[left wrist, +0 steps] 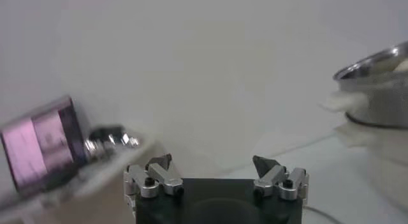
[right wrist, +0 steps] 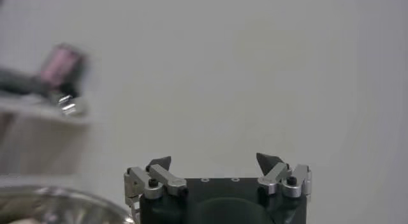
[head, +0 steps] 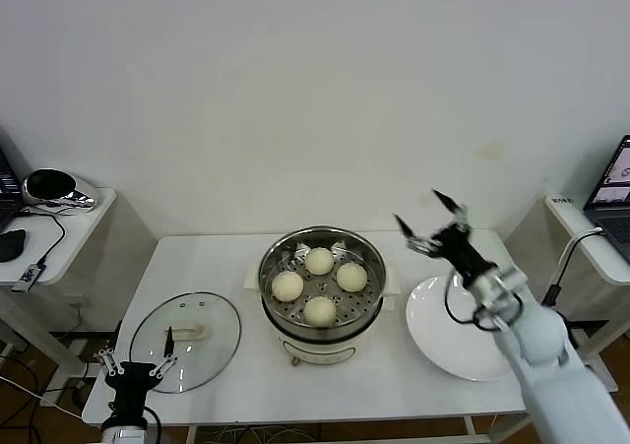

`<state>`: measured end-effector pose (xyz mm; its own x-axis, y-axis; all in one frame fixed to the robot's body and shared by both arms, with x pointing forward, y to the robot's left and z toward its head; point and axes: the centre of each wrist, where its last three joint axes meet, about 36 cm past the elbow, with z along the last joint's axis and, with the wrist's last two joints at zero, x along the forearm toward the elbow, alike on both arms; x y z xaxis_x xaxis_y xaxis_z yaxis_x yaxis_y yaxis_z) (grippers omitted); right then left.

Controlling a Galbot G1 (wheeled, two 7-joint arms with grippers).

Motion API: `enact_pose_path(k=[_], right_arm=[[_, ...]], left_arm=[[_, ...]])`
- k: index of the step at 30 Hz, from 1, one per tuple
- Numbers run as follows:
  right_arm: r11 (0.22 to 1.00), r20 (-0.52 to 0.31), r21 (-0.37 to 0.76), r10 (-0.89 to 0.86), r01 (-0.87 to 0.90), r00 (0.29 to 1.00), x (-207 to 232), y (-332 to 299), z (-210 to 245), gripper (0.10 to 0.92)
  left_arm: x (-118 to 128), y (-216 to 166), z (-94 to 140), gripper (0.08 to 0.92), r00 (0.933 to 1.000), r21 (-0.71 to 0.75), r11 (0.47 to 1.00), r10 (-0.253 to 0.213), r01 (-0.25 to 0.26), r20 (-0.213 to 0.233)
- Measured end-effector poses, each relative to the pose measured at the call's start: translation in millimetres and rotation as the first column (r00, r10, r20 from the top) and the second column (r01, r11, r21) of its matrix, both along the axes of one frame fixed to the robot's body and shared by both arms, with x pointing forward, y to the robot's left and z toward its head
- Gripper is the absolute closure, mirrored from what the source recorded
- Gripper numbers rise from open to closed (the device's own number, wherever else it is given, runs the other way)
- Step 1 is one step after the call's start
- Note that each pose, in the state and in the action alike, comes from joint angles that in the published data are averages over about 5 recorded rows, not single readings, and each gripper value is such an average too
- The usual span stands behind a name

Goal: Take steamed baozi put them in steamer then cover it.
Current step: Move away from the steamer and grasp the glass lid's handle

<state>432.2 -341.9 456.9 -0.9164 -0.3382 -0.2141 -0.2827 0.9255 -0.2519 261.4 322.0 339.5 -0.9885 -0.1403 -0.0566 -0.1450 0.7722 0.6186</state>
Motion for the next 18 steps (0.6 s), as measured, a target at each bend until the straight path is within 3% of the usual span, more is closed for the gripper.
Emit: enact_pose_path(k=[4, 8, 11, 18], right_arm=[[0.985, -0.033, 0.043, -0.166, 0.168, 0.986, -44.6, -23.4, -26.5, 0.2], [0.948, -0.07, 0.056, -0.31, 0.314, 0.948, -84.3, -41.5, -40.1, 0.2], [0.912, -0.092, 0.056, -0.401, 0.407, 0.911, -108.3, -52.2, -44.5, 0.2], [0.834, -0.113, 0.044, -0.543, 0.55, 0.832, -144.9, -69.6, -46.8, 0.2]], left_arm=[[2.2, 24.6, -9.9, 0.177, 0.9991, 0.237, 0.971, -0.033, 0.038, -0.026], [6.5, 46.0, -20.8, 0.177, 0.9938, 0.443, 0.891, -0.073, 0.103, -0.084], [11.7, 58.5, -28.6, 0.177, 0.9856, 0.56, 0.813, -0.097, 0.159, -0.138], [30.8, 73.9, -44.3, 0.177, 0.9591, 0.712, 0.645, -0.135, 0.276, -0.249]])
